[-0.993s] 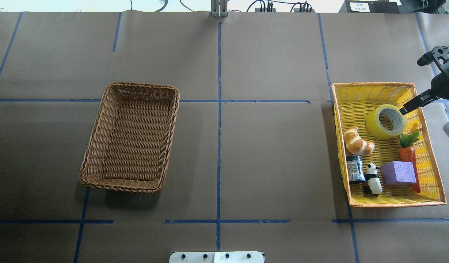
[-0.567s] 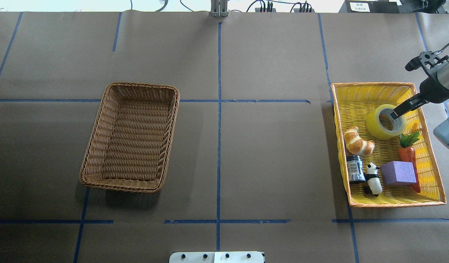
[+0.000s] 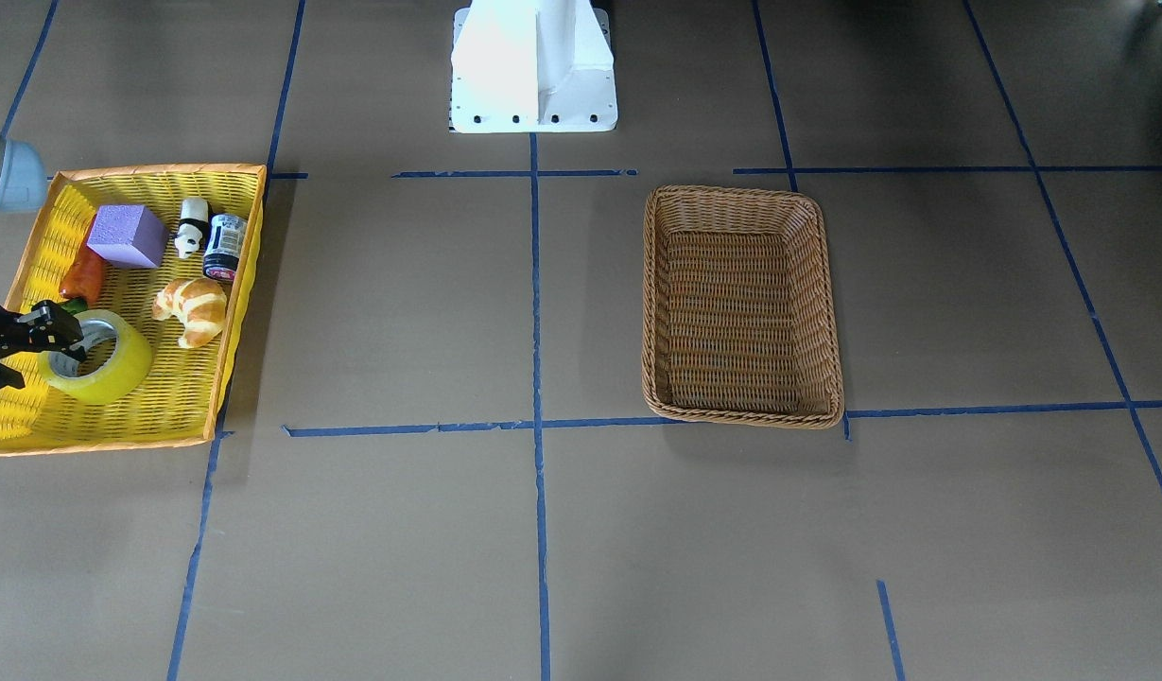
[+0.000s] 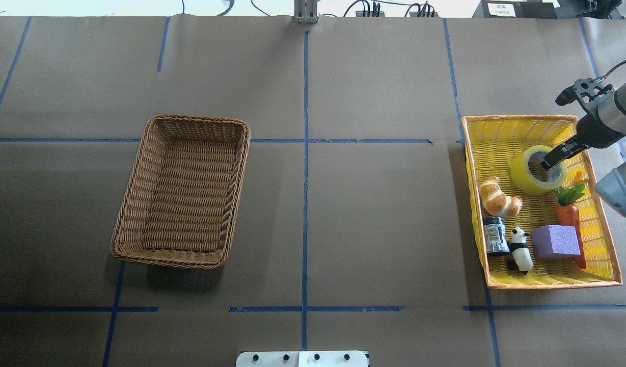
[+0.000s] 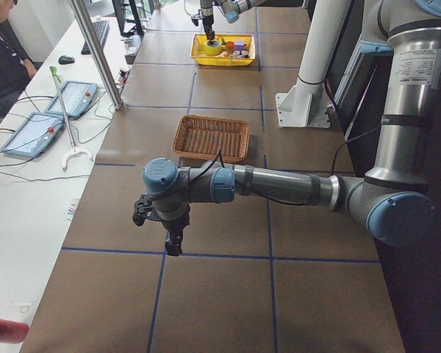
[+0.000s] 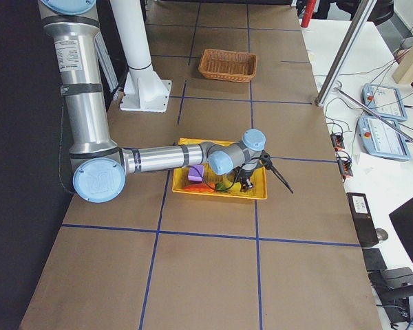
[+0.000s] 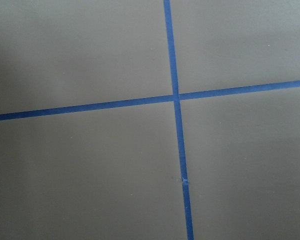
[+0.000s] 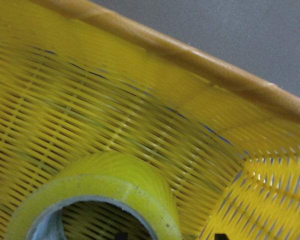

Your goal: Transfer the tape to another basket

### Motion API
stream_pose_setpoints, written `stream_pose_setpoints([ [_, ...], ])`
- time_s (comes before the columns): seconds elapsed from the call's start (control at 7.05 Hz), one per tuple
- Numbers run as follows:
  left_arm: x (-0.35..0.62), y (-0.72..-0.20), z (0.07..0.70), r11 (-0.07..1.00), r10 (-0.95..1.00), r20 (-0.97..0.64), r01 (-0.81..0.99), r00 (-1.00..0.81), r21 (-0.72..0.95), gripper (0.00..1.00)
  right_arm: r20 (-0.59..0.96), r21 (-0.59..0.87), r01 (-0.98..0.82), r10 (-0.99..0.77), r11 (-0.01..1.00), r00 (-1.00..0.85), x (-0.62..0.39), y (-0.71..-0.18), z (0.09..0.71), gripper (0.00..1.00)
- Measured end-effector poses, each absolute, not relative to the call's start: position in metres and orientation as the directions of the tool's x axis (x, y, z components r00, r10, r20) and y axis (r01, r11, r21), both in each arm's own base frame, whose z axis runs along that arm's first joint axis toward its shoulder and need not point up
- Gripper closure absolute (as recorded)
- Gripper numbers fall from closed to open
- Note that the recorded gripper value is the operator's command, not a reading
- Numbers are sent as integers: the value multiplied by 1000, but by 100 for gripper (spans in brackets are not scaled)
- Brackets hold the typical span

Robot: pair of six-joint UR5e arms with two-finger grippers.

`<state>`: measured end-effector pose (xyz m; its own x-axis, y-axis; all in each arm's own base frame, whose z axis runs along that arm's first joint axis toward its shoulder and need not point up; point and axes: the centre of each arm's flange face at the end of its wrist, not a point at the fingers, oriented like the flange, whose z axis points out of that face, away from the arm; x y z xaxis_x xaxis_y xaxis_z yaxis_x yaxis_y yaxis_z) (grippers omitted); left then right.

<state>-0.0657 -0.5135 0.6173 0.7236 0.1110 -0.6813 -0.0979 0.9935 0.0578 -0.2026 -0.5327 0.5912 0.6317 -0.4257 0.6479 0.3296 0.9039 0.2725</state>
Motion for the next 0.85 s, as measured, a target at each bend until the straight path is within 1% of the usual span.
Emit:
stream_pose_setpoints([
  [0.43,-65,-513,616,994,110,-686,-97,719,58,0,652,273,323,-421,906,630,-202,-533,587,100],
  [0.71,-64,-513,615,994,108,-701,-95,705,58,0,692,298,274,-405,914,597,-183,-540,559,100],
  [0.85,-62,-513,613,994,106,-723,-91,683,60,0,737,288,217,-360,933,571,-174,-540,532,100],
])
